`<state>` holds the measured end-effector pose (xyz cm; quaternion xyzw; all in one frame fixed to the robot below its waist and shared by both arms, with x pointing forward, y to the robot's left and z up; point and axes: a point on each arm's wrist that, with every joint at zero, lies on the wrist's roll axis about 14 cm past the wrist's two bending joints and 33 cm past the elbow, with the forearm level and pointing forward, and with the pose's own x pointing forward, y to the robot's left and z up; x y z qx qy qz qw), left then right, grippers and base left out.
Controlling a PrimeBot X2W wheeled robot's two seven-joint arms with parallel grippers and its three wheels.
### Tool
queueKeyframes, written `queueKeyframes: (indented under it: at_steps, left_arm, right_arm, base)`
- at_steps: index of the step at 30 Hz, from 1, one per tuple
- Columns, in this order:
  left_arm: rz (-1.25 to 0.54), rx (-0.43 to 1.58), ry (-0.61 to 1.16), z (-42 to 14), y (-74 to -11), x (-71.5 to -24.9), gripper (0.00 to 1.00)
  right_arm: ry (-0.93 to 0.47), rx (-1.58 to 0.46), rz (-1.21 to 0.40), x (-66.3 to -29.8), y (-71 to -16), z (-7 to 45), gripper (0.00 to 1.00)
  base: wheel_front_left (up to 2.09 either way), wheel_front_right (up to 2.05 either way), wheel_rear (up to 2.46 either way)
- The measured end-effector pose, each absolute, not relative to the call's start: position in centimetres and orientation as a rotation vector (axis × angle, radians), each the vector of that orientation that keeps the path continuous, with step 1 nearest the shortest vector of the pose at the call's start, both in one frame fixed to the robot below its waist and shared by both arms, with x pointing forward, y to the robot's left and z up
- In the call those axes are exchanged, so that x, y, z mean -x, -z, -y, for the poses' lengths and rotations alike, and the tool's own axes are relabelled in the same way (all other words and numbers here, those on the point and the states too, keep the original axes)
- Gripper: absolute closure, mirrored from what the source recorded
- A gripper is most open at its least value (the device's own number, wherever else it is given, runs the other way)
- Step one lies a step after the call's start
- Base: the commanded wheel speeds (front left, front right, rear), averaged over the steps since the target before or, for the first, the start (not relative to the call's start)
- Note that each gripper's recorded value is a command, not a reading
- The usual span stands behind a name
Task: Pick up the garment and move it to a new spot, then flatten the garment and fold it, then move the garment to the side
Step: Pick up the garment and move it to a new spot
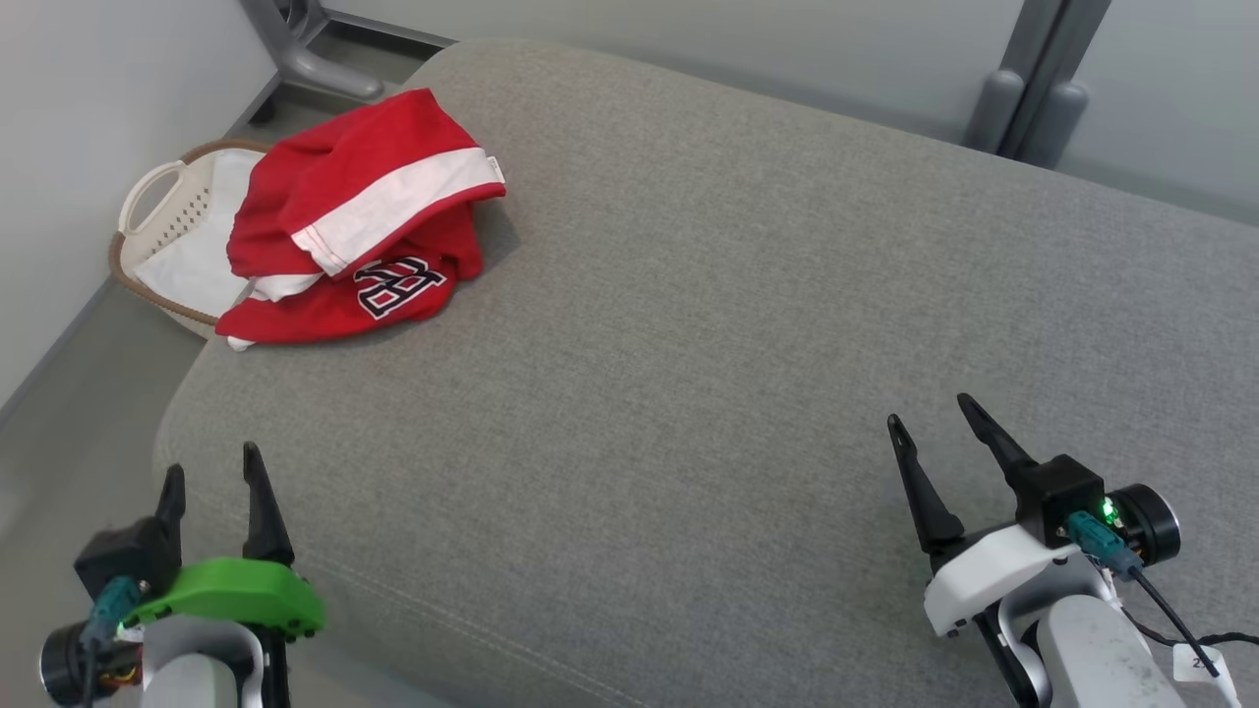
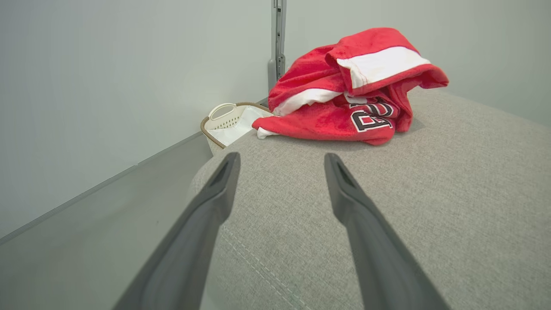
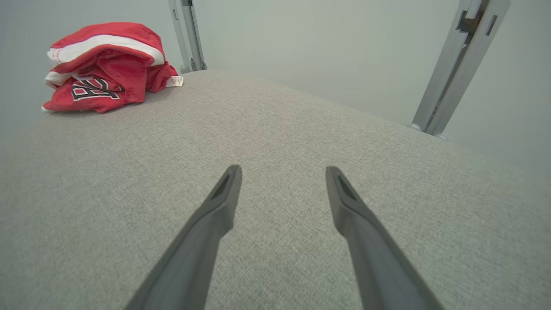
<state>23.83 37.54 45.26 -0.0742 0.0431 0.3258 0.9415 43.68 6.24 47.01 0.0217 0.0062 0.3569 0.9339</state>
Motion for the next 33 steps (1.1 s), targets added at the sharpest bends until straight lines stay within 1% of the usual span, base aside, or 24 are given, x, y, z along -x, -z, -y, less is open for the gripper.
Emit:
queueKeyframes:
  at_steps: [4, 11, 20, 28, 33]
  left_arm:
    - [-0.039, 0.143, -0.628, -38.3, -47.1, -27.0, 0.0]
    - [-0.034, 0.068, -0.551, -39.9, -49.1, -32.9, 0.0]
    - [-0.084, 0.026, -0.439, -39.6, -48.8, -40.3, 0.0]
    - [-0.185, -0.037, -0.404, -40.5, -46.8, -44.9, 0.0]
    - [-0.318, -0.061, -0.424, -41.8, -43.7, -45.7, 0.0]
  right_arm:
    - [-0.709, -0.034, 0.011, -44.3, -47.5, -5.4, 0.0]
    - [-0.676, -0.023, 0.048, -46.1, -47.9, -3.9, 0.0]
    - [-0.601, -0.006, 0.063, -48.4, -47.3, -0.7, 0.0]
    - [-0.55, 0.009, 0.039, -49.6, -45.4, 1.5, 0.0]
    - [-0.522, 0.01, 0.02, -50.0, -44.4, 2.6, 0.0]
  base:
    - [0.0, 0.0, 0.0]
    - [0.0, 0.0, 0.0]
    - [0.0, 0.0, 0.0]
    - [0.0, 0.0, 0.0]
    - [0.0, 0.0, 0.0]
